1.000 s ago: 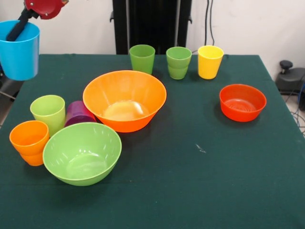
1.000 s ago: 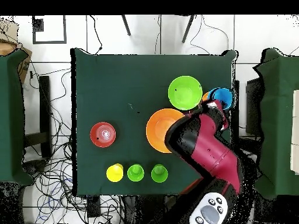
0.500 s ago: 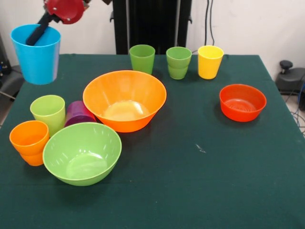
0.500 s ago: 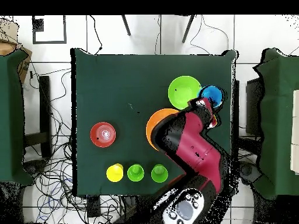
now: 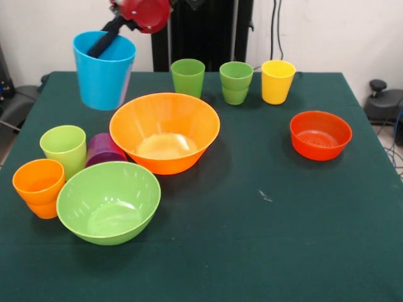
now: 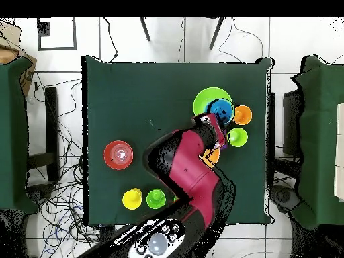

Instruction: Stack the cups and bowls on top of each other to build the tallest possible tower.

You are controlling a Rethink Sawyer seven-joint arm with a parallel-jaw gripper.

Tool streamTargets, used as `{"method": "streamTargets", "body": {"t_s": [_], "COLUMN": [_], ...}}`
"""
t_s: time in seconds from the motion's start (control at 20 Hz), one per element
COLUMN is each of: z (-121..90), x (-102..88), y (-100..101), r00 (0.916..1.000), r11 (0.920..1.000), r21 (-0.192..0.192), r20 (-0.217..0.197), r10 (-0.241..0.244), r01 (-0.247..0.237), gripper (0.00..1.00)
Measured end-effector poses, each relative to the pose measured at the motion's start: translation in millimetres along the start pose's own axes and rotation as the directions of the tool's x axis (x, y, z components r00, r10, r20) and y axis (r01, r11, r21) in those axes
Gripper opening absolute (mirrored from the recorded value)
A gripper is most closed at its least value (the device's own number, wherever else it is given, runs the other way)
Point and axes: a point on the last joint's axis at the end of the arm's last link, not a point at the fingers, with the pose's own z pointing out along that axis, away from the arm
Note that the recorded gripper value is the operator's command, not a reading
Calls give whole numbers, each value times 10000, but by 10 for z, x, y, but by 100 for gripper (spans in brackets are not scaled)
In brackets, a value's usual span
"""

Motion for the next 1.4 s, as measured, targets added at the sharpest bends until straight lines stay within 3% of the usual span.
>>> {"method": "streamTargets", "body": {"t_s": [0.3, 0.6, 0.8, 1.15, 1.4], "z": [-241, -362, -333, -155, -72], "x": [230, 332, 286, 34, 2], "y": [46, 48, -2, -282, -414], "r00": [10000, 9998, 9993, 9944, 9917], "r11": [9998, 9991, 9979, 9887, 9830], "r21": [187, 401, 557, 1131, 1405], "r20": [-1, -113, -175, -258, -347], "r10": [-35, 144, 337, 1023, 1240], "r01": [35, -140, -327, -988, -1180], "gripper": [0, 0, 0, 0, 0]}}
